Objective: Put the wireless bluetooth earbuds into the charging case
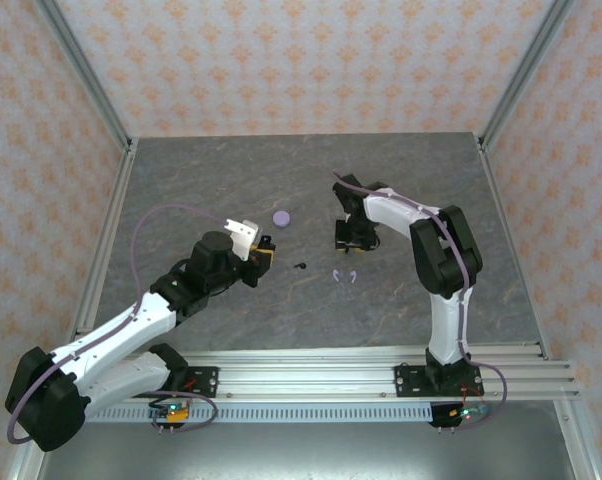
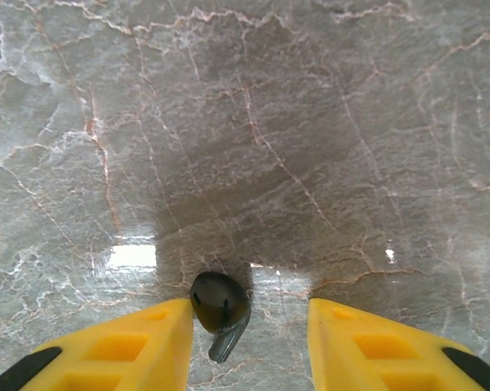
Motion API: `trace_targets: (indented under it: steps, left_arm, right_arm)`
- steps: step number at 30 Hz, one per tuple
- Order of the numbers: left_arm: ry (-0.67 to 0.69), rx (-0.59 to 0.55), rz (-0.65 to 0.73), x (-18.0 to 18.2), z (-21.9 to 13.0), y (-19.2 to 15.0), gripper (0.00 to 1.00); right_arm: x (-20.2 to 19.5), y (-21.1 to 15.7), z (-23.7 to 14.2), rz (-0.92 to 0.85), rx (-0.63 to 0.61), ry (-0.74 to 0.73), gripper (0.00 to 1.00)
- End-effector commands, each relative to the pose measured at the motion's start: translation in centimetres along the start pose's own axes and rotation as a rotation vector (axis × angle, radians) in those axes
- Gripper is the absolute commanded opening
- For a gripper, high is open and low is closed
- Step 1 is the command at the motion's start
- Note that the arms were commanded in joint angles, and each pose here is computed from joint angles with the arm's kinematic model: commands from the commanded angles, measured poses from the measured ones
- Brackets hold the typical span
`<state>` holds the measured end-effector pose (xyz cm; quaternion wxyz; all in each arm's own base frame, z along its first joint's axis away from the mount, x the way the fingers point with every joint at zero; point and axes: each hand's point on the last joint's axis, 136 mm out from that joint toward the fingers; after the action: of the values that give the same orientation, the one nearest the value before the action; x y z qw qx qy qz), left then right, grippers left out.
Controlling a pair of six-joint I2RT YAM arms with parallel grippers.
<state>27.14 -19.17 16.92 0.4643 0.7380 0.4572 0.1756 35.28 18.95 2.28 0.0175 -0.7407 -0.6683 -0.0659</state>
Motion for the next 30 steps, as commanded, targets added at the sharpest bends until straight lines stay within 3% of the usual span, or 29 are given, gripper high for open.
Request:
trace_targets:
  steps: [1,15,30]
  left_arm:
    - [-0.027,-0.044,0.001,-0.8,-0.2,1.7,0.15]
    - [-0.02,-0.043,0.005,-0.6,-0.4,1.6,0.15]
    - [-0.018,-0.044,0.007,-0.6,-0.4,1.7,0.15]
  right_arm:
    - [1.3,1.0,-0.1,-0.008,-0.031,0.01,0.41]
    - [3.2,0.8,0.0,-0.173,-0.007,-0.024,0.36]
    - [2.2,0.5,-0.3,-0.278,-0.011,-0.125,0.36]
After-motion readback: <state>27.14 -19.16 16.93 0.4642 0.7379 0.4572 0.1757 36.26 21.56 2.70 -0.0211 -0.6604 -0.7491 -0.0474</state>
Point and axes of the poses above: each hand's point on the last joint's axis, 136 mm out from that joint toward the fingers, its own z axis out along the fingers, its own x axis along the line the jaws close on, y = z × x, and after that the axes turned 4 degrees about z, right-handed
